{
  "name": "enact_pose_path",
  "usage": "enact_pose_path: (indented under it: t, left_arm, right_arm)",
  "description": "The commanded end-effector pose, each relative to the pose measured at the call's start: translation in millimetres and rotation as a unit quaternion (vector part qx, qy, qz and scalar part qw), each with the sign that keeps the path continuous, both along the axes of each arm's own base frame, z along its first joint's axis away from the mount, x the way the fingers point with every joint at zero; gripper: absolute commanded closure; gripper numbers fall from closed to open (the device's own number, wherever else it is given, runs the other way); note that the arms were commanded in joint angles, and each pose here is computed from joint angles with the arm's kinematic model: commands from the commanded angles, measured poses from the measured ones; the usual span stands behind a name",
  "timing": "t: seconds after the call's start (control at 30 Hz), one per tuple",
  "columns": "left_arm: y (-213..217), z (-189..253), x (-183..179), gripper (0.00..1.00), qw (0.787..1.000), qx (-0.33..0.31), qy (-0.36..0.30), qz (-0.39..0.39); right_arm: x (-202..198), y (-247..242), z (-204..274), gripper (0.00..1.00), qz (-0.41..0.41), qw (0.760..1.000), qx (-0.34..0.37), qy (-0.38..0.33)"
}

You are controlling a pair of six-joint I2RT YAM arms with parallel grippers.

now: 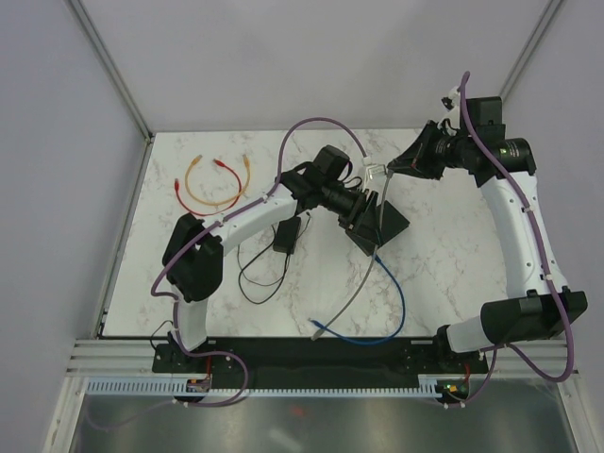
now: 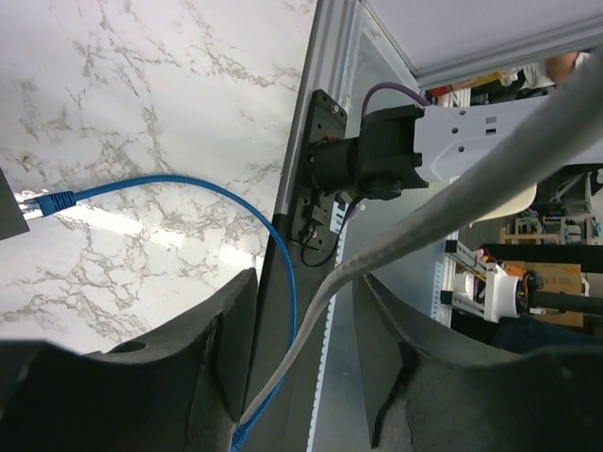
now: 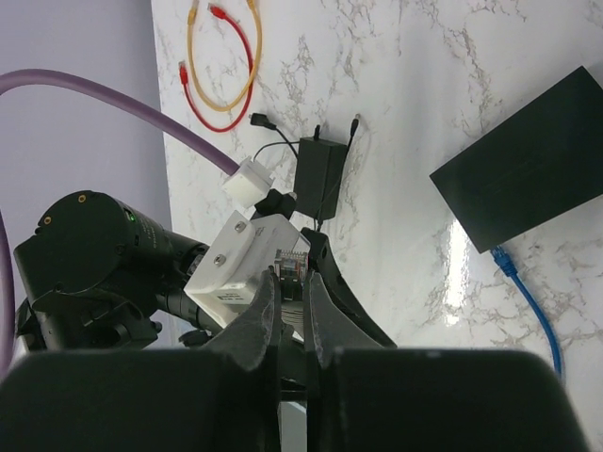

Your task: Pull the plug from the switch port

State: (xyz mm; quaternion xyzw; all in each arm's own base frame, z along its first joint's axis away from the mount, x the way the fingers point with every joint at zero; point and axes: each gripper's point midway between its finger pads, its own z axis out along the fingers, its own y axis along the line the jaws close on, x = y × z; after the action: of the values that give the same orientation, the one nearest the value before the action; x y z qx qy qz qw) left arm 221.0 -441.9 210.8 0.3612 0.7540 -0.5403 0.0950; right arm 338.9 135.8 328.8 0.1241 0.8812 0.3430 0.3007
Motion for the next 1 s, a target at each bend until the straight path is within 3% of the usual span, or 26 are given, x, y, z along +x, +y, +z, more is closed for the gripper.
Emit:
enact_pose_path:
  t: [0.0,0.1,0.17,0.27,0.3,0.37,0.4,0.57,0.97]
  left_arm:
    - [-6,13,3,0.49,1.0,-0.013,-0.015,-0.003]
    - [-9,14,4,0.84,1.0,-0.016,-0.014,-0.007]
    - [-7,18,7,0.98,1.0,-0.017,-0.023,0.001]
    - [-4,25,10,0.98,0.999,-0.016,-0.043,0.016]
    - [1,31,14,0.98,0.997,-0.016,-0.064,0.03]
    - [7,42,17,0.98,0.995,-0.018,-0.091,0.045]
    - [12,56,18,0.98,0.992,-0.027,-0.113,0.054]
    - [38,90,41,0.98,0.979,-0.032,-0.162,0.119]
    - [134,168,140,0.98,0.937,-0.057,-0.17,0.3]
  right_arm:
    - [-5,5,38,1.0,0.0,0.998,0.04,-0.048]
    - [-4,1,38,1.0,-0.005,0.998,0.046,-0.047]
    - [-5,0,38,1.0,-0.004,0.998,0.047,-0.046]
    - [-5,-3,36,1.0,-0.007,0.998,0.045,-0.045]
    - [-4,-6,34,0.95,-0.011,0.998,0.04,-0.045]
    - [-2,-11,32,0.82,-0.018,0.998,0.033,-0.046]
    - [-2,-15,31,0.69,-0.022,0.998,0.024,-0.047]
    - [-5,-25,20,0.42,-0.032,0.999,-0.003,-0.034]
    - [-7,-26,10,0.39,-0.025,0.999,-0.009,-0.021]
